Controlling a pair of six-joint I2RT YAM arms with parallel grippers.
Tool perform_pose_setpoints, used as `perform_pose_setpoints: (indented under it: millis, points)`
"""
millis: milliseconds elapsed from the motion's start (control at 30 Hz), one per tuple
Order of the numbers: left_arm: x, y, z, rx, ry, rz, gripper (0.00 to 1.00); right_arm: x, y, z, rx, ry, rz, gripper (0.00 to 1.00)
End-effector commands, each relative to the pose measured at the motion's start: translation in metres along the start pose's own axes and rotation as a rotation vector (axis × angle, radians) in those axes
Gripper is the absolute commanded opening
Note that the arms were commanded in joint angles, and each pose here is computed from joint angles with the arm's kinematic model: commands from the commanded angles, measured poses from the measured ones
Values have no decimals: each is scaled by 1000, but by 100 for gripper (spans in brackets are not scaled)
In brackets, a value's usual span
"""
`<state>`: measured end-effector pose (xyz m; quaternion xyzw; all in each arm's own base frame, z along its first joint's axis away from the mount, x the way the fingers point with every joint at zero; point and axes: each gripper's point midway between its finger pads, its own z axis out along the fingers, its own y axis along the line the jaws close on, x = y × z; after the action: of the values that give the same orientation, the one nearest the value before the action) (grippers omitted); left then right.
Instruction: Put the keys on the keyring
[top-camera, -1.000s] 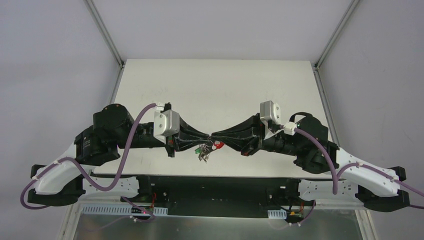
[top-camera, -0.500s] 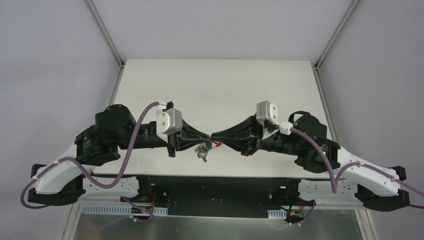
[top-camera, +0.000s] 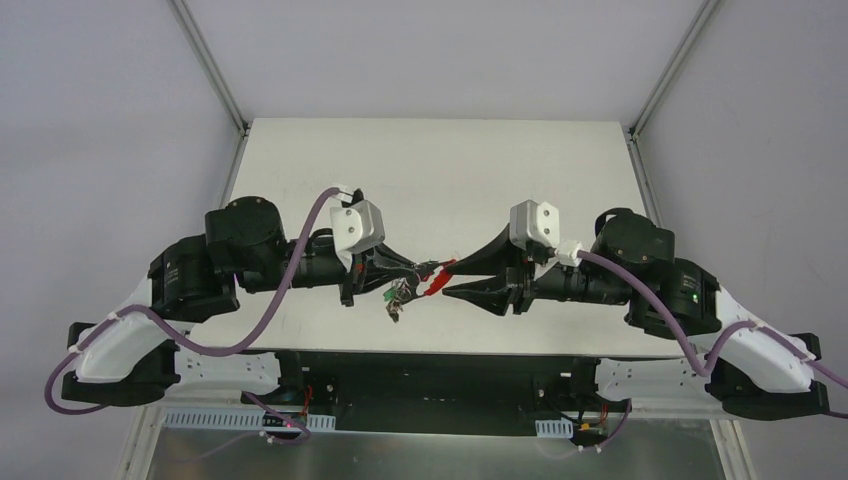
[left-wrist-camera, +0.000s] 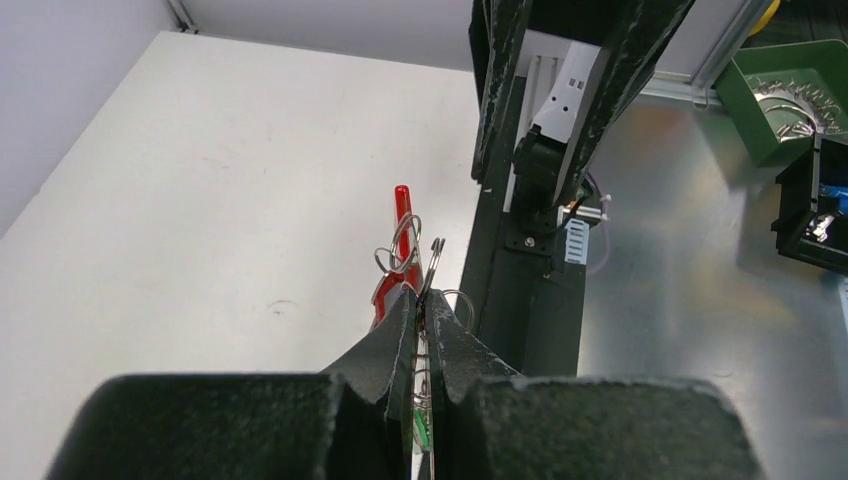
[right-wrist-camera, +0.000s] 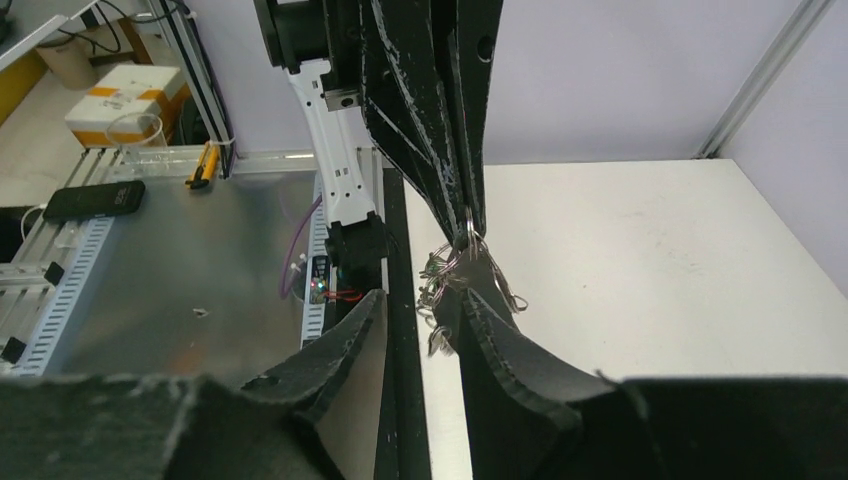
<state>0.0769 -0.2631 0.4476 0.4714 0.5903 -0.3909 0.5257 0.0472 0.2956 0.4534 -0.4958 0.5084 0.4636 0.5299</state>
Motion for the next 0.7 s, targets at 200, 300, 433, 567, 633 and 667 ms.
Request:
perform_pose_setpoints:
  millis: [200,300,433,567,633,667]
  points:
    - [6,-18,2,94,84,-38,0,7,6,-2,-73,172,-67,38]
    - [12,-22,2,112,116,-47,0,12,5,4,-82,217,-74,37]
    - [16,-28,0,147,137,-52,0,17,3,12,-85,246,-82,36]
    - [19,-30,-2,155,153,-56,0,20,4,17,-94,260,-71,36]
    - [20,-30,-2,161,157,-55,0,22,3,19,-92,265,-68,36]
    - [20,-31,-2,163,160,-56,0,22,3,20,-91,264,-67,37]
